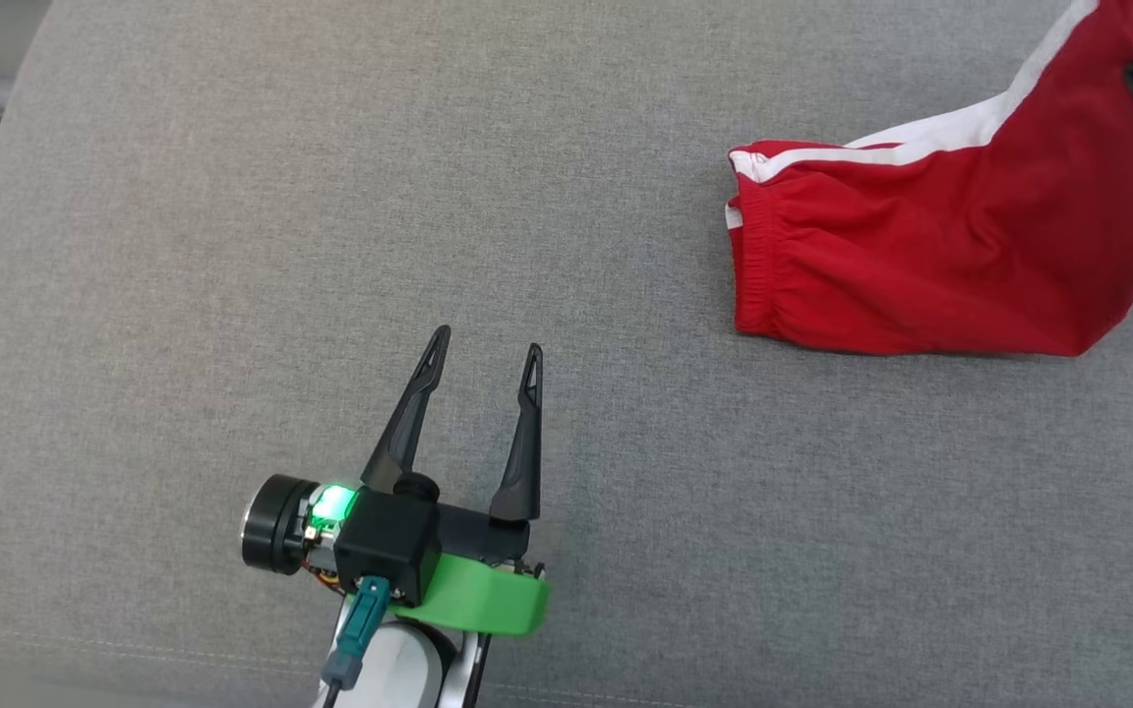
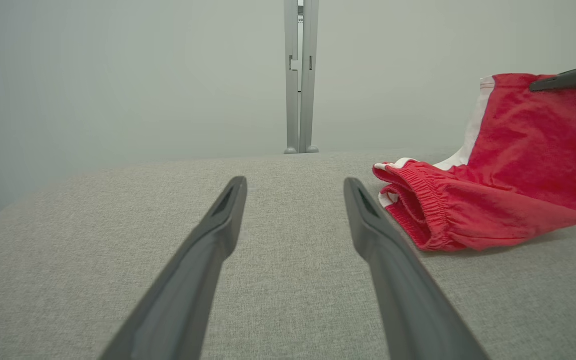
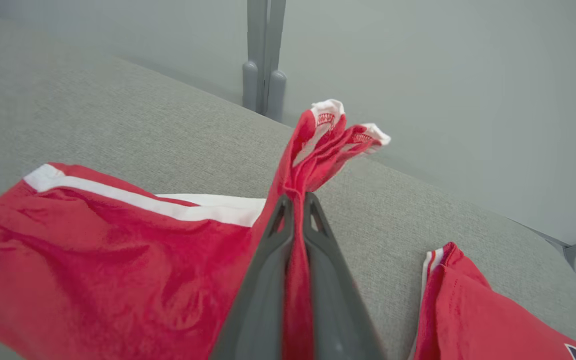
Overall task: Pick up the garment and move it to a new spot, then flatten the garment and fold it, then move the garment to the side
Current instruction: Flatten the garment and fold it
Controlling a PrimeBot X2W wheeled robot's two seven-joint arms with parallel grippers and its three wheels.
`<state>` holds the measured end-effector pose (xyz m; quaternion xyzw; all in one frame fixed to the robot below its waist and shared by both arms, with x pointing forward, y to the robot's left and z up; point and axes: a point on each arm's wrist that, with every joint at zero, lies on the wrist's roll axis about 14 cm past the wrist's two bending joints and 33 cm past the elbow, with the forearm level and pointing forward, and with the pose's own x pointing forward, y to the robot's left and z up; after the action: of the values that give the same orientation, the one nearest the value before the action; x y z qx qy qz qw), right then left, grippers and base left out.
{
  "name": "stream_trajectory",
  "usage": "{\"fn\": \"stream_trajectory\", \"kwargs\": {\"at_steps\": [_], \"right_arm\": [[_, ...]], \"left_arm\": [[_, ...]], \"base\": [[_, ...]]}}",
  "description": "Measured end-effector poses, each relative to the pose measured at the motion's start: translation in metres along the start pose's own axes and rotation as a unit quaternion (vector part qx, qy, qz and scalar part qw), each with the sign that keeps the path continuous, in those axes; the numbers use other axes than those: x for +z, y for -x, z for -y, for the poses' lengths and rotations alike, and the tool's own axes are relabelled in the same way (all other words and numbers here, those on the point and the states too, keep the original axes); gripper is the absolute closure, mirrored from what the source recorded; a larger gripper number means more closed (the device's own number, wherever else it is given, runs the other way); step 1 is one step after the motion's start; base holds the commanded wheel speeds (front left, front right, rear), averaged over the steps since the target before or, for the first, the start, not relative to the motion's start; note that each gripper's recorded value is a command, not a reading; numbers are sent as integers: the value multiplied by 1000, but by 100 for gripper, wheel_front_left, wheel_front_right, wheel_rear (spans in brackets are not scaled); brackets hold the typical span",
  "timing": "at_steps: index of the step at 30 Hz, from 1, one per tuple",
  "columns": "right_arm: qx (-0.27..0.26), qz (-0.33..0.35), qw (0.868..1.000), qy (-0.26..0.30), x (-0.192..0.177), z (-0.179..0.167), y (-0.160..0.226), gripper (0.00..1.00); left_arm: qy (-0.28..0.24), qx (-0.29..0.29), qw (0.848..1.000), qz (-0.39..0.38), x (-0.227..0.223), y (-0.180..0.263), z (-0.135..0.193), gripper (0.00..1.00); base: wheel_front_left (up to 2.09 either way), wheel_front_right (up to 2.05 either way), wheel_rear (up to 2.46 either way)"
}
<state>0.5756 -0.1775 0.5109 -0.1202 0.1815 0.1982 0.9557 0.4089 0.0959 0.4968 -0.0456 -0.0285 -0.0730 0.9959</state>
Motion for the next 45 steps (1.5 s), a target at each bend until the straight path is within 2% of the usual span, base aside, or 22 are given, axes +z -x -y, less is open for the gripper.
{"fn": "stream_trajectory", "kwargs": {"at_steps": [7,16,25,26,27,28,29,34,35,37,41,45], "right_arm": [[66,31,997,-1,13,-68,-2,100],[141,43,988,-54,8,-147,-11,100],[182,10,980,-84,-16,-189,-28,98],[185,8,979,-86,-18,-192,-29,87],[189,8,978,-89,-19,-196,-30,62],[196,10,976,-97,-19,-202,-30,48],[203,16,974,-105,-17,-208,-30,0],[203,96,963,-151,15,-204,-21,0],[183,135,963,-148,26,-186,-15,0],[153,165,964,-141,29,-163,-7,0],[99,211,965,-119,24,-128,16,0],[47,230,965,-114,-2,-104,41,0]], "left_arm": [[4,10,1000,2,3,4,-6,0],[8,17,1000,-3,0,4,-9,0],[9,24,1000,-14,-8,-1,-14,0],[9,24,1000,-14,-9,-1,-14,0],[9,25,1000,-16,-10,-2,-15,0],[10,25,999,-17,-11,-2,-15,0],[10,24,999,-18,-12,-2,-14,0],[13,19,1000,-15,-10,-4,-11,0],[11,18,1000,-11,-7,-4,-11,0],[11,17,1000,-7,-5,-4,-10,0],[14,22,1000,-4,-2,0,-11,0],[21,35,999,-4,0,8,-17,0]], "base": [[0,0,0],[0,0,0],[0,0,0],[0,0,0],[0,0,0],[0,0,0],[0,0,0],[0,0,0],[0,0,0],[0,0,0],[0,0,0],[0,0,0]]}}
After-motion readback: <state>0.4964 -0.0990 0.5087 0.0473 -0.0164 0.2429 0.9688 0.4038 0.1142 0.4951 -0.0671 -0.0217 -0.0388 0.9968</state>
